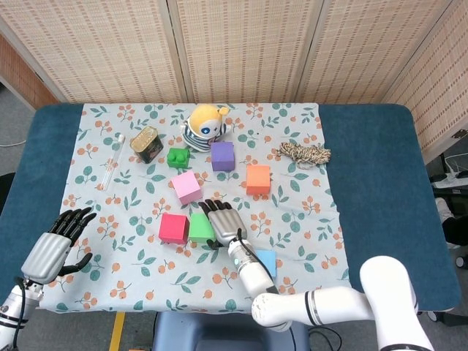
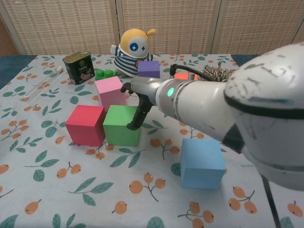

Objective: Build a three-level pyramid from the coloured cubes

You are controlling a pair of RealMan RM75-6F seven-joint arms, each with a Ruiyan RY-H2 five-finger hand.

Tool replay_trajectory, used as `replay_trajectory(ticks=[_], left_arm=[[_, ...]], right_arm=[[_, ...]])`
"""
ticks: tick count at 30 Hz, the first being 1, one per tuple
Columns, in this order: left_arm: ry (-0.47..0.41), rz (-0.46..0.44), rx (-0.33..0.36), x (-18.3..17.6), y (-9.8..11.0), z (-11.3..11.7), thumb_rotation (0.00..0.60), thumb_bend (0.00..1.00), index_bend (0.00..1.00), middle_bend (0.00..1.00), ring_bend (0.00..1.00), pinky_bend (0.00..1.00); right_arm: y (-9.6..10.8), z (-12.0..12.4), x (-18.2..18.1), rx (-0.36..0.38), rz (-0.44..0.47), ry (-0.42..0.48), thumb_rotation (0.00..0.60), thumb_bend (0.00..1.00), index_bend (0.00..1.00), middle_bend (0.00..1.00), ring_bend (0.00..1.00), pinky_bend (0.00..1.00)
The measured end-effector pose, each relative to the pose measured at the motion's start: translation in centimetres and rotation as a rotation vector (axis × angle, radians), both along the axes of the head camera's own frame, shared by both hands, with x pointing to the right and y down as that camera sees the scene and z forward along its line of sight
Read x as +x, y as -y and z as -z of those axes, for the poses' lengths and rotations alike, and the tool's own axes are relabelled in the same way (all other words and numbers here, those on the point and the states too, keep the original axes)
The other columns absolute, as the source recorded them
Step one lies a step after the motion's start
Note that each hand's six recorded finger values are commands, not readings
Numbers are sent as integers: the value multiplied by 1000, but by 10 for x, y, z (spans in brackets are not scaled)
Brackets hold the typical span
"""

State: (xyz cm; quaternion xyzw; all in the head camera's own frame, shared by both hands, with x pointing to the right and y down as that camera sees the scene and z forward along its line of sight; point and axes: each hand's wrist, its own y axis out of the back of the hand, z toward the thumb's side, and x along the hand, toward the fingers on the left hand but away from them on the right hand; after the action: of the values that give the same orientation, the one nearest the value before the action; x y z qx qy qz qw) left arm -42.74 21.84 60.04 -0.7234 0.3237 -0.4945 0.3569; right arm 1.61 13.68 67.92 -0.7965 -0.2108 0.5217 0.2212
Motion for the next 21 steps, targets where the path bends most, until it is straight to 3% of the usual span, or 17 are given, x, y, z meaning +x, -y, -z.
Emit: replay_trajectory(ticks=[7, 11, 17, 21], left_arm=[[6, -5, -1, 2, -1, -2, 600, 353, 0, 0, 0, 73], [11, -5, -1, 3, -1, -3, 600, 352, 0, 0, 0, 73], [20, -6, -11, 3, -2, -6, 600, 352, 0, 0, 0, 74], [22, -2, -10, 3, -1, -7, 600, 352, 0, 0, 0, 74]], right_arm=[[17, 9, 39, 81, 57, -18, 600, 266, 90, 8, 0, 104], [16, 7, 54, 52, 112, -28, 600, 321, 143, 2, 0, 104], [9, -2, 69, 52, 173, -35, 600, 501, 215, 3, 0, 104], [3, -17, 78, 10, 188, -39, 600, 511, 201, 2, 0, 104]])
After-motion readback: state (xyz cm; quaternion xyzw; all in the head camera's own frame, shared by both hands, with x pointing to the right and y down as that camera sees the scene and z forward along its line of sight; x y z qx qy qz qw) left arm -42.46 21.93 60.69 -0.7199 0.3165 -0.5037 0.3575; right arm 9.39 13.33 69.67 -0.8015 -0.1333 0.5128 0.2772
